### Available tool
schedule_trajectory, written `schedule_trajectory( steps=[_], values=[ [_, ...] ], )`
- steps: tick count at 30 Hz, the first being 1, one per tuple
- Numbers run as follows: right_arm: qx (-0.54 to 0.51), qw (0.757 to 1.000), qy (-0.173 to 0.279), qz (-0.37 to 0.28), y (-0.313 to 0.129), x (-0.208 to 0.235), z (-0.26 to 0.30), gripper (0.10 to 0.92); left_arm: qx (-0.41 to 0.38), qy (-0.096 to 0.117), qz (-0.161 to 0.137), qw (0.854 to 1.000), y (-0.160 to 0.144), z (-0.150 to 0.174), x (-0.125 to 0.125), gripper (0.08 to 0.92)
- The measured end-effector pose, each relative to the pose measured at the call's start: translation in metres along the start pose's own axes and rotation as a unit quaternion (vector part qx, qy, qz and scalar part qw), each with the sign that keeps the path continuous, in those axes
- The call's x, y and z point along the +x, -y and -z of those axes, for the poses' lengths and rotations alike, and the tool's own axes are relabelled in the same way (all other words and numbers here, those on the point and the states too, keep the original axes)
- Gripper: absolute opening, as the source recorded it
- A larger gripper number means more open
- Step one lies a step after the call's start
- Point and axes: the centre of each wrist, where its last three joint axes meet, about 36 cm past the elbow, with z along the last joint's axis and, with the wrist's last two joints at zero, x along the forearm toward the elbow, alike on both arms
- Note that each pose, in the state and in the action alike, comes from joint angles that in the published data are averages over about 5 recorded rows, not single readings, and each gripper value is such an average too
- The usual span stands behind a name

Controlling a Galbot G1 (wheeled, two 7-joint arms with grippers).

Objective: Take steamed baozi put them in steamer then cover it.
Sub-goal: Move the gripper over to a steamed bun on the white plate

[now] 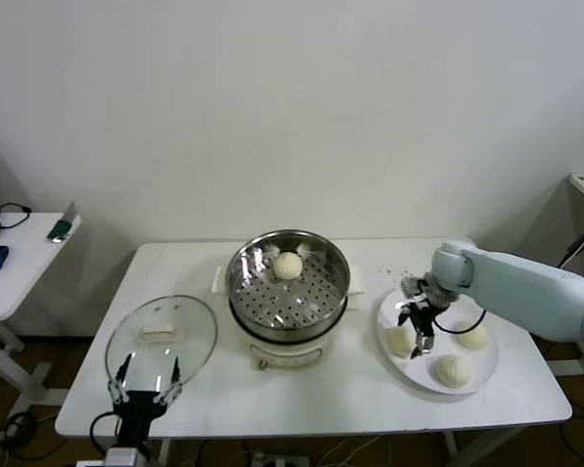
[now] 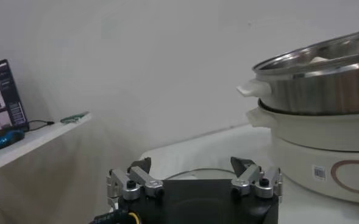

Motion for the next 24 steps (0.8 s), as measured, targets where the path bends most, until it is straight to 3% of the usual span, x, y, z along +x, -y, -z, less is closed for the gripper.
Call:
schedule_trajectory(
  steps=[8, 19, 24],
  values=[
    [-0.002, 1.0, 0.003, 0.0, 0.004, -0.001, -0.001, 0.791, 0.0, 0.001, -0.001, 1.0, 0.001, 0.0, 0.0, 0.823],
    [-0.007, 1.0, 0.008, 0.001, 0.004, 0.003, -0.003, 0.678, -0.001, 0.0, -0.001, 1.0, 0.0, -0.001, 0.002, 0.823],
    [-0.011, 1.0, 0.012, -0.005, 0.004, 0.011, -0.005, 0.672, -0.001, 0.001, -0.001, 1.0, 0.0, 0.0, 0.003, 0.823]
  ],
)
